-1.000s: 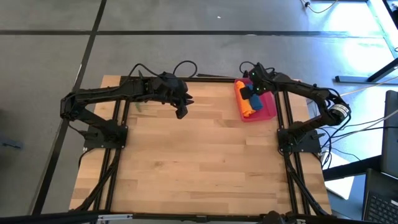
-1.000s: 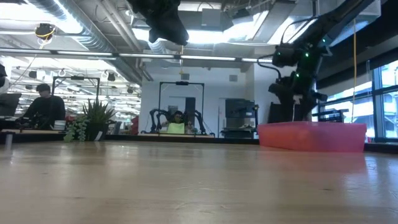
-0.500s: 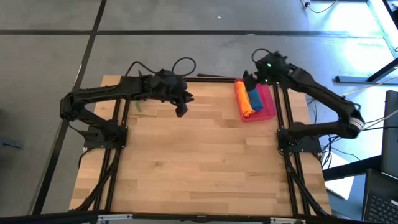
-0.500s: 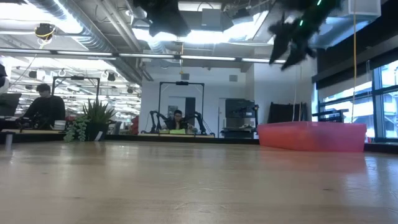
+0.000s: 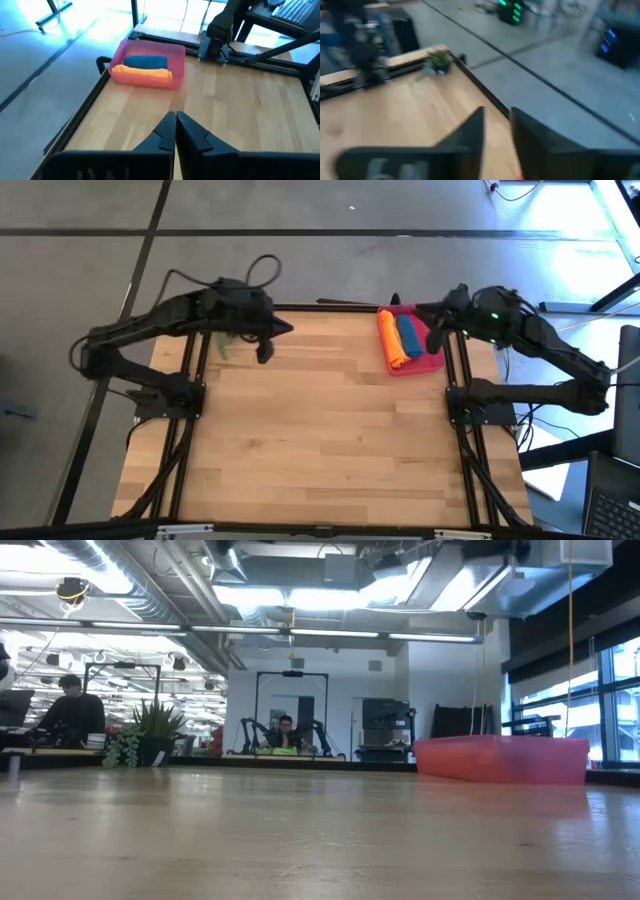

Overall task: Roll microfiber towels into tight, uniform cylinder then place into a basket
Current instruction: Return to Home Position

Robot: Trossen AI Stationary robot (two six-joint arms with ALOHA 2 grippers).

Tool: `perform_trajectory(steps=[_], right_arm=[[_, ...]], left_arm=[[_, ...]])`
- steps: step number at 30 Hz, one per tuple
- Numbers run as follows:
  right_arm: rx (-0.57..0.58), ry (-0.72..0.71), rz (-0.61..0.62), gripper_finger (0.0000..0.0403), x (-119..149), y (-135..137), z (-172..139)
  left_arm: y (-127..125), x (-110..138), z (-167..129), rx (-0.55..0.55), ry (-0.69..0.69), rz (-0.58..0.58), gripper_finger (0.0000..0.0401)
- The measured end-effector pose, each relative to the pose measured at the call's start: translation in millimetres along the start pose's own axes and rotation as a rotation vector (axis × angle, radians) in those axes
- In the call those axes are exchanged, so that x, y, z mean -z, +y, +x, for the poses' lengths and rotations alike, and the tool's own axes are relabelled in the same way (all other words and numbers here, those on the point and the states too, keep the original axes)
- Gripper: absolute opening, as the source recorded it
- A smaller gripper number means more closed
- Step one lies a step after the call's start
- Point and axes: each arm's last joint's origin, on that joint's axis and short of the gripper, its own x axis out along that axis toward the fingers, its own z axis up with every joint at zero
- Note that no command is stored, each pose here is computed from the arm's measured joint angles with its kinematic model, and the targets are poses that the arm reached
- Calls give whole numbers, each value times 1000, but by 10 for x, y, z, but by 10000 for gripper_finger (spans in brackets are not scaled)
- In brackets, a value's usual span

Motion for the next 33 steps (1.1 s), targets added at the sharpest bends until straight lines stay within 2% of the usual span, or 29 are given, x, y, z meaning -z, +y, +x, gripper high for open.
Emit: perform_trajectory(steps=[2,4,8,12,15,21,29,33], right_arm=[[-59,-27,-41,40,4,42,-114],[-133,-49,-86,12,38,85,-181],[-266,-100,-85,15,210,157,-202],[-388,-137,-47,6,490,216,-138],[-488,-180,-13,7,687,254,-81],[-644,-225,7,9,1055,309,-3],[-682,-305,-4,12,1495,303,90],[-686,-335,0,8,1720,296,151]], left_arm=[[1,63,-140,-2,-27,0,2],[3,155,-256,-2,-63,-9,1],[2,398,-372,13,-164,-30,1],[-7,676,-421,62,-285,-22,1],[0,936,-392,84,-331,-24,1],[21,1455,-333,119,-387,-117,0],[15,2008,-261,271,-536,-165,0],[24,2252,-228,285,-557,-164,1]])
